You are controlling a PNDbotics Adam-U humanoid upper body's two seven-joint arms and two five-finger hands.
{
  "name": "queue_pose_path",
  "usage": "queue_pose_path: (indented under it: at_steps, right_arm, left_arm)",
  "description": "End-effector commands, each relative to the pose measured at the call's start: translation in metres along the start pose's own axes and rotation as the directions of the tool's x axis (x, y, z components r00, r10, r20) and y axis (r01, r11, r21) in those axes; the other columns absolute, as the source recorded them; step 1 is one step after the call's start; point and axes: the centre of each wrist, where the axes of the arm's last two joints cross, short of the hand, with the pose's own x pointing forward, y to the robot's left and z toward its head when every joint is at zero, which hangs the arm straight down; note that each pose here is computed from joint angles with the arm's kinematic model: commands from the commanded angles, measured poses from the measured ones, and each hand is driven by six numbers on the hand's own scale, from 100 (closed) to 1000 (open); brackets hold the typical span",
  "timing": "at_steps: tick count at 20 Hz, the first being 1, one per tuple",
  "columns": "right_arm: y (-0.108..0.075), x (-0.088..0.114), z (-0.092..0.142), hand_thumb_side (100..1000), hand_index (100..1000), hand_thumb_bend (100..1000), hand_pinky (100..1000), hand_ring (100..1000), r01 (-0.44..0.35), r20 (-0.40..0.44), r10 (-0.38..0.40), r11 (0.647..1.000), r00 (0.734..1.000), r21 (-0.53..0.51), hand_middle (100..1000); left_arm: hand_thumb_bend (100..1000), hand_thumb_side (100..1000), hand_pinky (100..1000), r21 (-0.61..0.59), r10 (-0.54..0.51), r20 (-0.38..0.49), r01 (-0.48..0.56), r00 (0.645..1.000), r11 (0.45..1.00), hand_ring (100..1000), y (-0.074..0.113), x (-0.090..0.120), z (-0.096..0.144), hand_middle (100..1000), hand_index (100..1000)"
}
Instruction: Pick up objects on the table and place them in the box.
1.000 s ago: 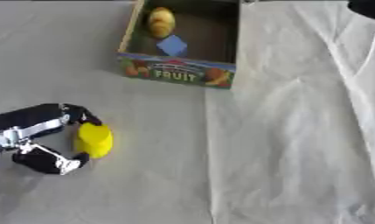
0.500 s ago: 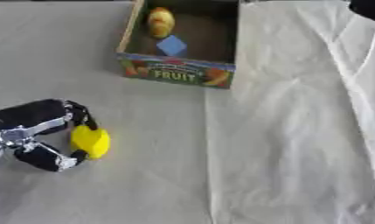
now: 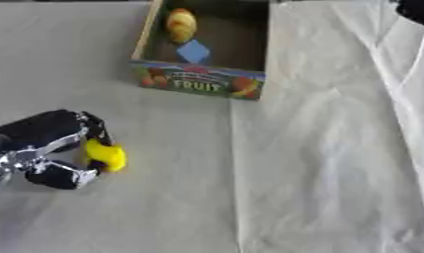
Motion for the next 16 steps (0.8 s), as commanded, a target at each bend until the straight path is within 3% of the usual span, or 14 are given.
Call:
queue_pose_path:
  at_steps: [1, 10, 16]
  right_arm:
    - [-0.009, 0.003, -0.002, 406, 844, 100, 859, 787, -0.012, 0.018, 0.012, 1.0, 1.0, -0.023, 714]
    - [-0.01, 0.003, -0.002, 401, 841, 100, 859, 785, -0.017, 0.02, 0.018, 0.999, 1.0, -0.027, 710]
    - [-0.011, 0.009, -0.009, 379, 840, 100, 859, 786, 0.0, 0.061, 0.002, 0.999, 0.998, -0.035, 713]
  left_arm:
    - [100, 100, 515, 0.065, -0.037, 0.018, 0.036, 0.999, 0.997, 599, 0.022, 0.006, 0.009, 553, 499]
    - [100, 100, 526, 0.311, -0.195, 0.092, 0.158, 0.976, 0.937, 602, 0.082, 0.041, 0.03, 558, 512]
    - [100, 100, 546, 0.415, -0.167, 0.122, 0.103, 0.978, 0.904, 593, 0.113, 0.046, 0.012, 560, 525]
